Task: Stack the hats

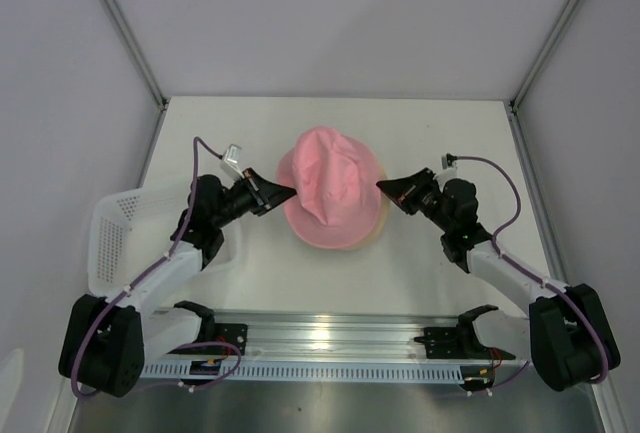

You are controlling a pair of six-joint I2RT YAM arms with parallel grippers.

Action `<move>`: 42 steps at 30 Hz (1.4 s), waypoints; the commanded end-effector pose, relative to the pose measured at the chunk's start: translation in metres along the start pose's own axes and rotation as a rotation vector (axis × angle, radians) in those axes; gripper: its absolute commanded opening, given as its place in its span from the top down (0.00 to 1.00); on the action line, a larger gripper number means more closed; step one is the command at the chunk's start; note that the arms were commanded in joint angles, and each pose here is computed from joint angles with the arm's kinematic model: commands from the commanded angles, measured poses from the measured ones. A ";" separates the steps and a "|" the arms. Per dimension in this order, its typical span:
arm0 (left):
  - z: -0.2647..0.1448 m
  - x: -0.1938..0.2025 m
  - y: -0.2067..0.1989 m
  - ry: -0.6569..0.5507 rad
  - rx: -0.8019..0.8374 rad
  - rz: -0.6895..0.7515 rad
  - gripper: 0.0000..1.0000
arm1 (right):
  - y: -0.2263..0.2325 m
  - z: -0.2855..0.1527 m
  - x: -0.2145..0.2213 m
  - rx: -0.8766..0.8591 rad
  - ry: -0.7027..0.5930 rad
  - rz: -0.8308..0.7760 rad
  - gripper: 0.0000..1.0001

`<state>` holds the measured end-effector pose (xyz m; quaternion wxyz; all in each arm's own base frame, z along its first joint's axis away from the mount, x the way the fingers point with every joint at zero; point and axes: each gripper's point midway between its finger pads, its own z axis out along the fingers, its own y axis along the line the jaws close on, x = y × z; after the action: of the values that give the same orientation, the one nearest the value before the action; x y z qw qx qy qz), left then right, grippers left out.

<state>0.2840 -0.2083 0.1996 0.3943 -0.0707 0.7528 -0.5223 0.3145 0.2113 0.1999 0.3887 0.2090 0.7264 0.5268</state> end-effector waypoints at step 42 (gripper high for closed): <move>0.006 0.017 0.042 0.010 -0.217 0.160 0.99 | -0.047 -0.011 -0.009 0.215 -0.008 -0.291 1.00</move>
<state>0.2852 -0.2023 0.1491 0.4099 -0.0634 0.8106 -0.4134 0.3046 0.1970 0.1681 0.4289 0.1248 0.7914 0.4173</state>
